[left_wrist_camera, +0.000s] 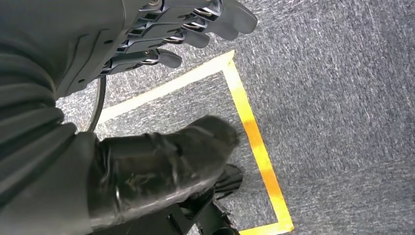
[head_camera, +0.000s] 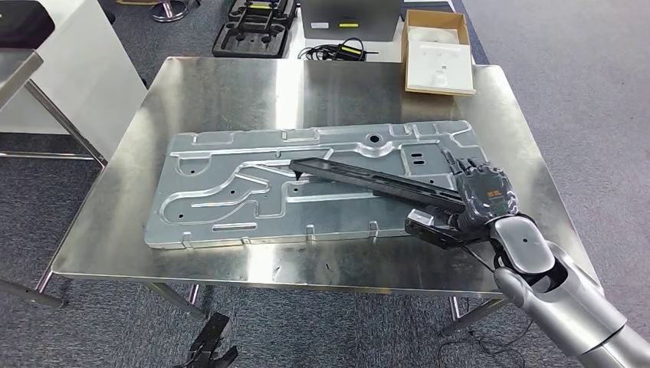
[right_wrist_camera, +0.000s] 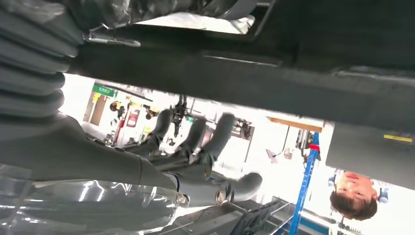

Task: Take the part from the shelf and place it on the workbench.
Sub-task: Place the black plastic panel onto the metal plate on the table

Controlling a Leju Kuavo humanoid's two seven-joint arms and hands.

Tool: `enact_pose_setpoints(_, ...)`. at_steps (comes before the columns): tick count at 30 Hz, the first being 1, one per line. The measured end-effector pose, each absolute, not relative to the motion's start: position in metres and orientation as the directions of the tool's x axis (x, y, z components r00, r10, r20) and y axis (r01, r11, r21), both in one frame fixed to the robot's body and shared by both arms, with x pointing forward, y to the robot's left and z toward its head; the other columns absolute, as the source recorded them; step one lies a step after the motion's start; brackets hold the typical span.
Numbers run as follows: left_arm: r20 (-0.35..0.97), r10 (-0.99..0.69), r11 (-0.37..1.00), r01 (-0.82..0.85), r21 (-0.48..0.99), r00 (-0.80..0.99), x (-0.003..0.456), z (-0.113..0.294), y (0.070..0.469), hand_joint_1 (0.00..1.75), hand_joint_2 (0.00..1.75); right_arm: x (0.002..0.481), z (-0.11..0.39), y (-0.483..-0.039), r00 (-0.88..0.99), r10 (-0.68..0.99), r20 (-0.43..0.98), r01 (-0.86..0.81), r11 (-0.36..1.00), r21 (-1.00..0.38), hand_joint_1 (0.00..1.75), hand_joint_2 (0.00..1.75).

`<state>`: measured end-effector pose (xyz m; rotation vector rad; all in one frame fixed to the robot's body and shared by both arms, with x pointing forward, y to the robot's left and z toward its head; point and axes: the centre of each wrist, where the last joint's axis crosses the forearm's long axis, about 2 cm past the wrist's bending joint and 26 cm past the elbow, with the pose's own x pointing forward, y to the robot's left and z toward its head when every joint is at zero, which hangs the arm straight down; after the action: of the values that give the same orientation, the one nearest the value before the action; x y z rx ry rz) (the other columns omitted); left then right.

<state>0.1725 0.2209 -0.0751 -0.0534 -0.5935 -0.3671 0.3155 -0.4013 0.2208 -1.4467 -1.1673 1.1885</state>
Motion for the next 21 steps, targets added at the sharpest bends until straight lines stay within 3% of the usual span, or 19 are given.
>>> enact_pose_setpoints(12, 0.554, -0.322, 0.935, 0.35, 0.059, 0.767, 0.17, -0.076, 0.221, 0.0, 0.0, 0.308, 0.226, -0.397, 0.014, 0.997, 0.08, 0.169, 0.077, -0.983, 0.0, 0.0)
enact_pose_setpoints(21, 0.555, -0.317, 0.936, 0.348, 0.052, 0.769, 0.168, -0.077, 0.221, 0.0, 0.0, 0.3, 0.256, -0.359, -0.197, 0.889, 0.413, 0.173, 0.446, -0.878, 0.0, 0.0)
